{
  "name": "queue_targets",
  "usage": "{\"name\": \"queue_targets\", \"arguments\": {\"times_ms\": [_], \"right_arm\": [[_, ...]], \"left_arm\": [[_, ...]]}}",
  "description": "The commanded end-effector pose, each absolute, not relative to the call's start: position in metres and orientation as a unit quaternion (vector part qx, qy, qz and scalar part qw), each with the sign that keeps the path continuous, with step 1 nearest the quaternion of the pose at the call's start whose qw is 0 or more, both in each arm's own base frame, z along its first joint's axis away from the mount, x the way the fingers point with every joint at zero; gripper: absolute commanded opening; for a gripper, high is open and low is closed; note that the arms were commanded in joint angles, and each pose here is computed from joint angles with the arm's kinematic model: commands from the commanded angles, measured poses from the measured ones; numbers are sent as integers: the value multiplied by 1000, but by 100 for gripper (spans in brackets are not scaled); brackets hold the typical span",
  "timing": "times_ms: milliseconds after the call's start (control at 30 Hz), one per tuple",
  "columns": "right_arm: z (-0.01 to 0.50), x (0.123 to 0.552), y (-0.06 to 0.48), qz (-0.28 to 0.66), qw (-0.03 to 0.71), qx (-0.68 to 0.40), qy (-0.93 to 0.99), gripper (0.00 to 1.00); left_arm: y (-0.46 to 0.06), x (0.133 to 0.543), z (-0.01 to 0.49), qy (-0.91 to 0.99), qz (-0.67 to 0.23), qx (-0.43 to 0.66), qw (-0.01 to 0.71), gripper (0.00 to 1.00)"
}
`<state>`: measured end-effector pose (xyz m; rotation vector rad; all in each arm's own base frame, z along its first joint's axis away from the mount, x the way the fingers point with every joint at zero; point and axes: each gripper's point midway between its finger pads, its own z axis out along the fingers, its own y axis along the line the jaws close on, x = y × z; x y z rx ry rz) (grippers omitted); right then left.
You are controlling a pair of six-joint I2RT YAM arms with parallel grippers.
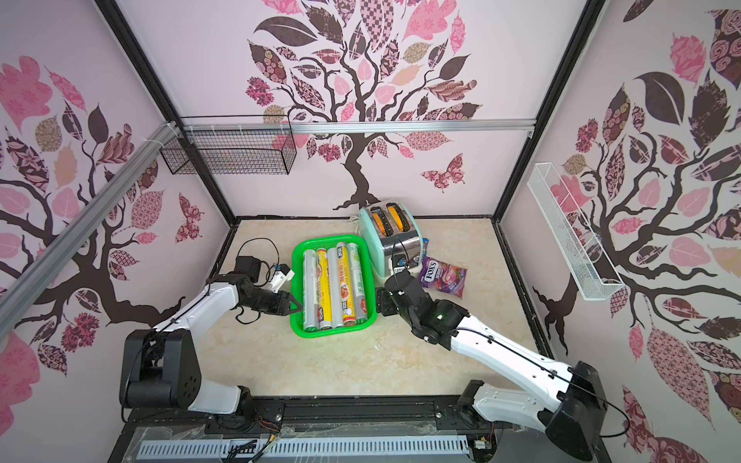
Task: Put the plastic wrap into the basket
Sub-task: Move the basket to the center of the board, then reset both arms
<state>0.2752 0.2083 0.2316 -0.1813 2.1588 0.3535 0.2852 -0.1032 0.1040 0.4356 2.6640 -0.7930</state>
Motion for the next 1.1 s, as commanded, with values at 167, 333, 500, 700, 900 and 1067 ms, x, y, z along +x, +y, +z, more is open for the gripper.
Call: {"name": "queue_targets", "arguments": {"times_ms": [167, 333, 500, 700, 900, 1067], "right_arm": [[291, 288, 137, 92, 558, -33, 824, 93], [330, 289, 93, 59, 621, -4, 781, 99], [344, 292, 48, 5, 653, 43, 757, 99], [315, 306, 5, -72, 650, 69, 753, 99], [260, 320, 2, -73, 614, 51, 784, 99], [216, 333, -2, -51, 592, 69, 801, 99]], "left_arm": [[-99, 289, 188, 907, -245, 207, 274, 59], [-88, 287, 234, 904, -232, 178, 313, 87], [-64, 298, 251, 912, -196, 121, 339, 98], [-14, 333, 224, 913, -122, 42, 387, 98], [11, 358, 172, 895, -66, 36, 441, 98], [4, 365, 141, 854, -76, 49, 512, 98]]}}
